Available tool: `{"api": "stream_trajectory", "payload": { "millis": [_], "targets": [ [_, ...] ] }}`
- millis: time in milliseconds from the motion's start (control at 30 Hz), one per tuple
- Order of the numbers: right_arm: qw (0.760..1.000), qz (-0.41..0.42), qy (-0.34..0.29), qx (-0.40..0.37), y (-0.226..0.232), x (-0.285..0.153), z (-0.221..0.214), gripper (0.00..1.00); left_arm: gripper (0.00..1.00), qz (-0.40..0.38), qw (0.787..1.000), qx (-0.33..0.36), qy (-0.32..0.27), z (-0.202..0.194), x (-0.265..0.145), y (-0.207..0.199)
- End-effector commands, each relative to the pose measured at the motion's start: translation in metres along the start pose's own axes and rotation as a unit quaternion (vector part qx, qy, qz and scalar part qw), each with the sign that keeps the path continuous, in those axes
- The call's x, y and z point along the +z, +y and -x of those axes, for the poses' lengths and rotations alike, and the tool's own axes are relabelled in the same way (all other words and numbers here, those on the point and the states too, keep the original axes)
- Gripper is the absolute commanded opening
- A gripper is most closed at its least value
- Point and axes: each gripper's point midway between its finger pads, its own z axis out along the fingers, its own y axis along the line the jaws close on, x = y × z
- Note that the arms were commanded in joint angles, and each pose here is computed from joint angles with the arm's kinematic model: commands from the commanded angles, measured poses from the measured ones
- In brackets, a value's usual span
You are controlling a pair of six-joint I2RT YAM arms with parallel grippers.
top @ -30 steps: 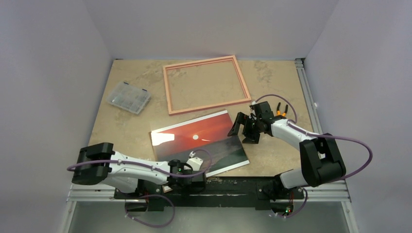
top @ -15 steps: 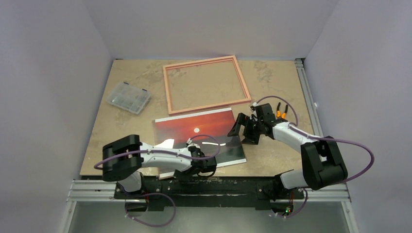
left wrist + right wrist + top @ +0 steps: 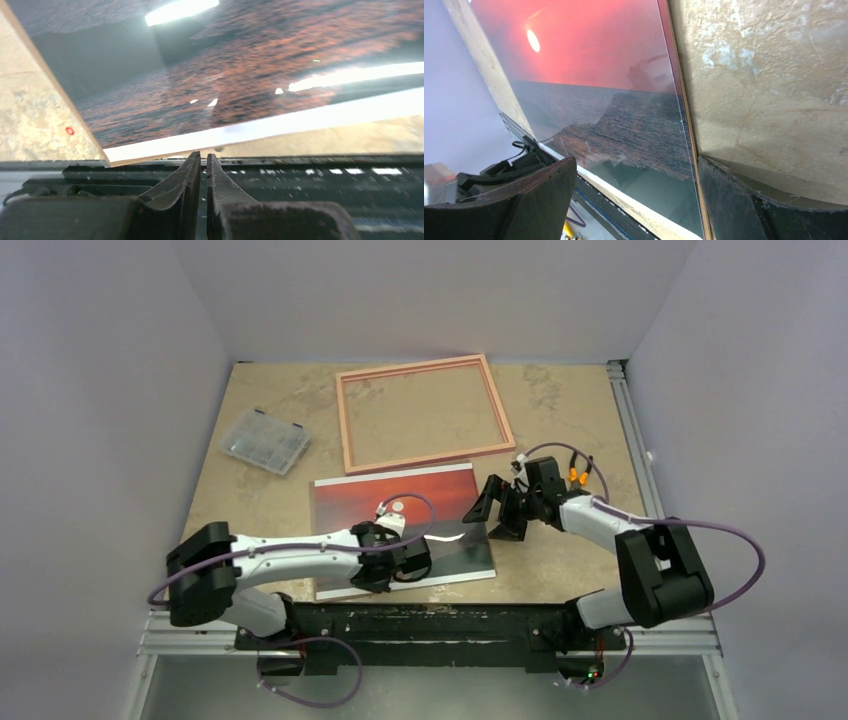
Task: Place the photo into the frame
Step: Move the photo frame item to the center of the board.
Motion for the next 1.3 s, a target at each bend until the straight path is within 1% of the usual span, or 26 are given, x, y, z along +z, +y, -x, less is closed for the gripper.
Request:
{"api": "stream_trajectory", "payload": {
  "millis": [0, 67, 133, 233, 300, 400, 567, 733, 833, 933, 1067, 1267],
  "targets": [
    [0.994, -0.093, 0.046, 0.024, -0.049, 0.011, -0.029, 0.92, 0.12, -0.127, 0.991, 0.005, -0.036, 0.012, -0.028, -0.023],
    [0.994, -0.091, 0.049, 0.021, -0.046, 0.013, -0.029, 0.92, 0.2, -0.179, 0.982, -0.005, -0.057, 0.019, -0.048, -0.027],
    [0.995, -0.088, 0.051, 0.018, -0.042, 0.015, -0.032, 0.92, 0.29, -0.211, 0.974, -0.018, -0.079, 0.027, -0.066, -0.025],
    [0.995, -0.085, 0.057, 0.02, -0.038, 0.019, -0.04, 0.91, 0.36, -0.24, 0.964, -0.036, -0.107, 0.04, -0.091, -0.019],
    [0.995, -0.08, 0.061, 0.023, -0.036, 0.022, -0.047, 0.91, 0.38, -0.256, 0.958, -0.043, -0.123, 0.05, -0.109, -0.017],
    [0.995, -0.073, 0.063, 0.028, -0.033, 0.025, -0.055, 0.91, 0.4, -0.266, 0.954, -0.045, -0.13, 0.056, -0.125, -0.015],
    [0.995, -0.062, 0.074, 0.034, -0.027, 0.031, -0.071, 0.91, 0.42, -0.276, 0.951, -0.049, -0.129, 0.062, -0.137, -0.017],
    [0.995, -0.051, 0.084, 0.033, -0.016, 0.042, -0.085, 0.91, 0.48, -0.305, 0.943, -0.058, -0.122, 0.064, -0.146, -0.025],
    [0.995, -0.047, 0.088, 0.03, -0.009, 0.049, -0.09, 0.91, 0.52, -0.303, 0.945, -0.073, -0.104, 0.062, -0.139, -0.025],
    [0.995, -0.043, 0.089, 0.028, -0.002, 0.055, -0.09, 0.91, 0.53, -0.275, 0.955, -0.086, -0.071, 0.053, -0.118, -0.021],
    [0.995, -0.036, 0.087, 0.03, 0.006, 0.064, -0.084, 0.91, 0.5, -0.227, 0.971, -0.075, -0.021, 0.032, -0.083, -0.021],
    [0.995, -0.03, 0.092, 0.032, 0.012, 0.072, -0.084, 0.91, 0.45, -0.179, 0.98, -0.073, 0.048, -0.005, -0.035, -0.023]
  ]
}}
